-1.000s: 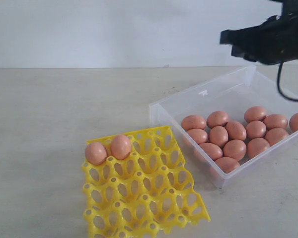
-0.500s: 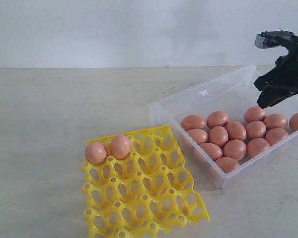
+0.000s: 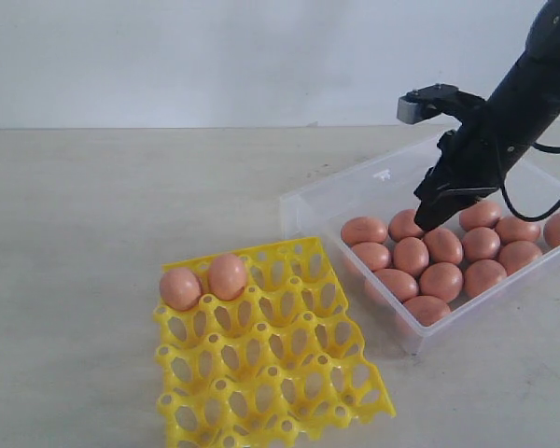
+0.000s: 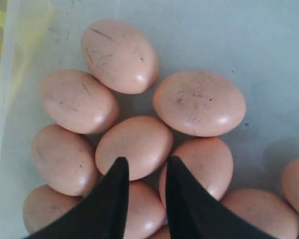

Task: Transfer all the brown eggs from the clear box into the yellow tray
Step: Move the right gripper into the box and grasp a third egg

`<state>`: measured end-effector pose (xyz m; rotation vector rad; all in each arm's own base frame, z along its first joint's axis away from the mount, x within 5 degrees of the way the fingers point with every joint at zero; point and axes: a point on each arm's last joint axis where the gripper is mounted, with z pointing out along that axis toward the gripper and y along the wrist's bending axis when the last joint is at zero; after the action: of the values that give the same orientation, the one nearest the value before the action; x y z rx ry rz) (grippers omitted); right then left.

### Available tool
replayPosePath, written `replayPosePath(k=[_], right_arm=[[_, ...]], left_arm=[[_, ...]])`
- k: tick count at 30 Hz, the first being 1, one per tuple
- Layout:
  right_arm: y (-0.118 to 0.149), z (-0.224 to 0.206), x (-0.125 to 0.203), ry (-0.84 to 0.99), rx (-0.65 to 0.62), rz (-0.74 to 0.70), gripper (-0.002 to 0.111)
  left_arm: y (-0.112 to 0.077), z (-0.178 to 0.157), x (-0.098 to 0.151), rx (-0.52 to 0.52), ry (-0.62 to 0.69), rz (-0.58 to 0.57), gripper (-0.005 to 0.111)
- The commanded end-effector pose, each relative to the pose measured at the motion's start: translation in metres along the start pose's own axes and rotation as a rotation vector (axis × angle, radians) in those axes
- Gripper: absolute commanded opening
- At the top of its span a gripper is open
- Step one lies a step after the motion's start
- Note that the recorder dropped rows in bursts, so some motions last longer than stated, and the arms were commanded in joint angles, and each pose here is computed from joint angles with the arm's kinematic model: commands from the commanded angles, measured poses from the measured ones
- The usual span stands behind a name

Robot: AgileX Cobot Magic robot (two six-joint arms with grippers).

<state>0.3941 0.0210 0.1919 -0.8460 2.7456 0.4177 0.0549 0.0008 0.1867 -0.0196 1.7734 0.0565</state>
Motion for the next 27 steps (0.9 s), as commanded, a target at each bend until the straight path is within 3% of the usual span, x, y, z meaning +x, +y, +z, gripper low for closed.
replayPosePath(k=[1, 5, 7, 11, 16, 19, 24, 27], right_arm=[[0.002, -0.001, 0.003, 0.043, -0.014, -0.015, 0.029], [0.001, -0.001, 0.002, 0.034, -0.003, -0.006, 0.072], [-0.001, -0.001, 0.000, 0.013, 0.021, 0.030, 0.080], [-0.003, 0.000, -0.001, 0.001, 0.033, 0.112, 0.074], [-0.004, 0.000, -0.001, -0.006, 0.040, 0.136, 0.051], [-0.005, -0.001, -0.002, -0.017, 0.051, 0.120, 0.044], [-0.010, -0.001, -0.007, -0.076, 0.104, 0.120, 0.045], [-0.007, -0.001, -0.002, -0.016, 0.074, 0.130, 0.045]], left_arm=[[0.000, 0.000, -0.001, -0.003, -0.011, 0.002, 0.004], [0.000, 0.000, -0.001, -0.003, -0.011, 0.002, 0.004], [0.000, 0.000, -0.001, -0.003, -0.011, 0.002, 0.004], [0.000, 0.000, -0.001, -0.003, -0.011, 0.002, 0.004], [0.000, 0.000, -0.001, -0.003, -0.011, 0.002, 0.004], [0.000, 0.000, -0.001, -0.003, -0.011, 0.002, 0.004], [0.000, 0.000, -0.001, -0.003, -0.011, 0.002, 0.004], [0.000, 0.000, -0.001, -0.003, -0.011, 0.002, 0.004]])
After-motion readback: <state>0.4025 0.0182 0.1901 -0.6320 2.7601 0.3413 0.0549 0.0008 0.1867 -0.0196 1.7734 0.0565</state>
